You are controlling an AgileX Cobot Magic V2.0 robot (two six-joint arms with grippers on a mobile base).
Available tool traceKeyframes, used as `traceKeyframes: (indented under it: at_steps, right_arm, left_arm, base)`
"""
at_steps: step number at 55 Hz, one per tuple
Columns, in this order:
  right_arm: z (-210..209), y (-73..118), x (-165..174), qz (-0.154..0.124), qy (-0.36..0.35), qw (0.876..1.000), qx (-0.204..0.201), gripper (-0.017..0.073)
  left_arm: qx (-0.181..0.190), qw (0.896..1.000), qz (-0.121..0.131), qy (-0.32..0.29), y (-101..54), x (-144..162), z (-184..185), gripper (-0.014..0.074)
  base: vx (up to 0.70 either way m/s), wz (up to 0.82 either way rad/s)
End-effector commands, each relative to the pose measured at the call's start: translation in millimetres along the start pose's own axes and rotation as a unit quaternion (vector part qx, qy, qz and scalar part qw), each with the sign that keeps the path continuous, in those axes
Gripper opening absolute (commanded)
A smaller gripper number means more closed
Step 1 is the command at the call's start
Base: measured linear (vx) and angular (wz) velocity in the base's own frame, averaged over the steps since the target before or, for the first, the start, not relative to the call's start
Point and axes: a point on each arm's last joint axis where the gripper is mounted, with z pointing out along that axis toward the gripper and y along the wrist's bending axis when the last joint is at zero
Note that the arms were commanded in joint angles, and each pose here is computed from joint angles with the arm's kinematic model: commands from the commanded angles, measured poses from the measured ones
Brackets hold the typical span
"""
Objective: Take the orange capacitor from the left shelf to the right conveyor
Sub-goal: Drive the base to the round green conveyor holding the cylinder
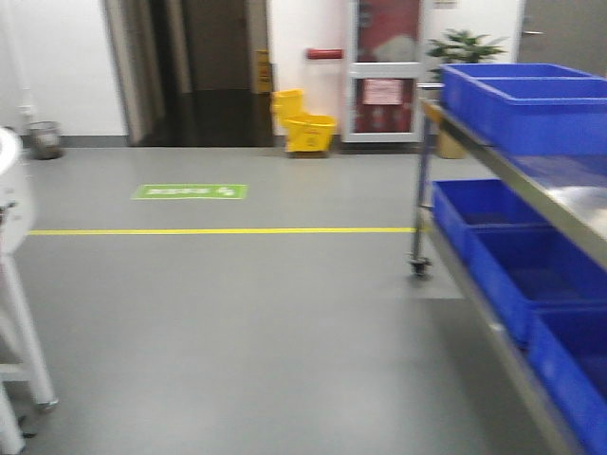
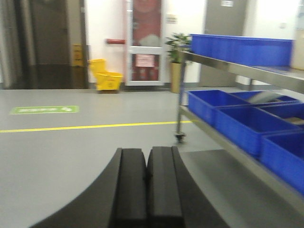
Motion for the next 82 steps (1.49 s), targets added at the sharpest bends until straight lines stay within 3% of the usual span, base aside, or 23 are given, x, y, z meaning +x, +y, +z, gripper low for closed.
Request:
traceKeyframes:
  at_steps: [1, 26, 27, 28, 32, 82]
  right_arm:
    - [-0.3, -1.7, -15.1, -0.003, -0.049, 0.999, 0.008, -0.0008]
    - [-0.5, -1.7, -15.2, -0.003, -0.050, 0.999, 0.008, -0.0008]
    - [0.0, -2.2, -15.2, -0.006, -0.049, 0.999, 0.014, -0.0008]
    - [2.6, -4.3, -14.3, -0.011, -0.040, 0.998, 0.048, -0.0008]
    - [2.6, -4.8, -14.4, -0.012, -0.040, 0.998, 0.054, -0.0008]
    - [2.6, -4.7, -14.3, -0.012, -0.039, 0.998, 0.054, -0.0008]
  left_arm:
    - [0.008, 0.998, -0.005, -0.057, -2.0, -17.7, -2.2, -0.0006]
    - [0.008, 0.998, -0.005, -0.057, -2.0, -17.7, -2.2, -0.0006]
    - [0.008, 0.998, -0.005, -0.057, -2.0, -17.7, -2.2, -0.0006]
    - [0.008, 0.998, -0.005, -0.058, -2.0, -17.7, -2.2, -0.0006]
    - [0.008, 0.998, -0.005, -0.058, -2.0, -17.7, -2.2, -0.0006]
    - [0.008, 0.998, -0.005, -0.058, -2.0, -17.7, -2.2, -0.0006]
  base:
    - [0.29, 0.76]
    - [0.32, 0.73]
    - [0.35, 0.67]
    - [0.37, 0.56]
    - [0.37, 0.54]
    - [0.38, 0.56]
